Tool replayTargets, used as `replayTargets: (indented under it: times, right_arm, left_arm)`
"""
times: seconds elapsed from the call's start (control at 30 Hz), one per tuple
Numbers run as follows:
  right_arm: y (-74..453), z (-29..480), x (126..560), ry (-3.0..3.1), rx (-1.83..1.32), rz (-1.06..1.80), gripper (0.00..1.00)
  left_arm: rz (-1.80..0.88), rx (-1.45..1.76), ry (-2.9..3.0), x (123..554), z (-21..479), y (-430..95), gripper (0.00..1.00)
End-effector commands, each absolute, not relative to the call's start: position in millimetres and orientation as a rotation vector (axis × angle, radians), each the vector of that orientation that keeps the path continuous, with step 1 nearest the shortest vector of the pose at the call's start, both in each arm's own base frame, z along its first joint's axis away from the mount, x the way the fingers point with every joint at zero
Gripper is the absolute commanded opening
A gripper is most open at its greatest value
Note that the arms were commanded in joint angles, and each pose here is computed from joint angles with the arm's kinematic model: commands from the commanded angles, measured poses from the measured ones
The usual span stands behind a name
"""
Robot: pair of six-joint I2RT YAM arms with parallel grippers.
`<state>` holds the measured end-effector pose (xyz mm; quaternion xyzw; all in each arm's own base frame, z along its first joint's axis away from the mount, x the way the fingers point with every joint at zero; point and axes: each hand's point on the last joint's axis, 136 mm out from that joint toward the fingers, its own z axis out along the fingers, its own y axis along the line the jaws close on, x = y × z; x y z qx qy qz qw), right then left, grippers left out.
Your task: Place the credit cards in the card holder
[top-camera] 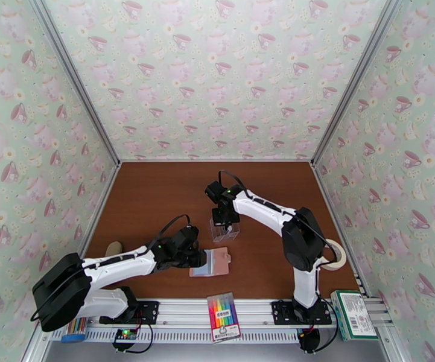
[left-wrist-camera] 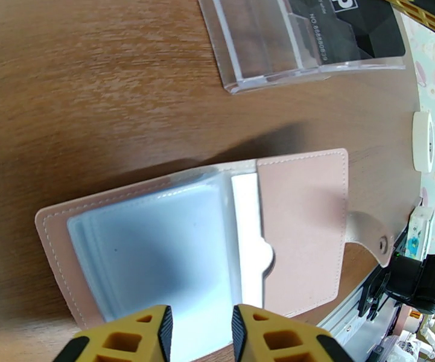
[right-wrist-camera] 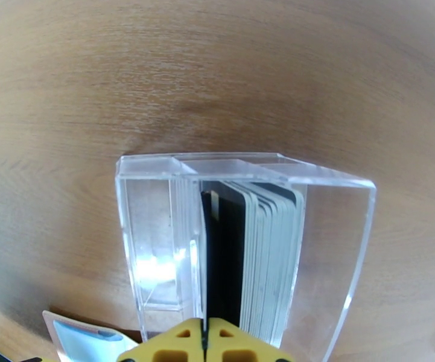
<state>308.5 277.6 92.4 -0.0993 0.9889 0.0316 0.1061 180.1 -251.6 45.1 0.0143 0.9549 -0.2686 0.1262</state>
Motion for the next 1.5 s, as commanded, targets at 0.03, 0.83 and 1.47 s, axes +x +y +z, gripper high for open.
replayTargets:
  times: [0.03, 0.83, 1.47]
  right_arm:
    - [277, 121, 308, 2.863, -0.255, 0.128, 0.0]
    - [293, 178, 226, 2.673, -0.273, 0.696, 0.0]
    - [311, 93, 161, 2.732, -0.095, 0.944, 0.0]
  left_arm:
    - [-0.801, 0.052, 2.766, 182, 54, -257, 0.35]
    - [-0.729, 0.04, 2.752, 177, 62, -230, 0.39]
    - [-0.807, 0.045, 2.809, 168, 46, -231, 0.39]
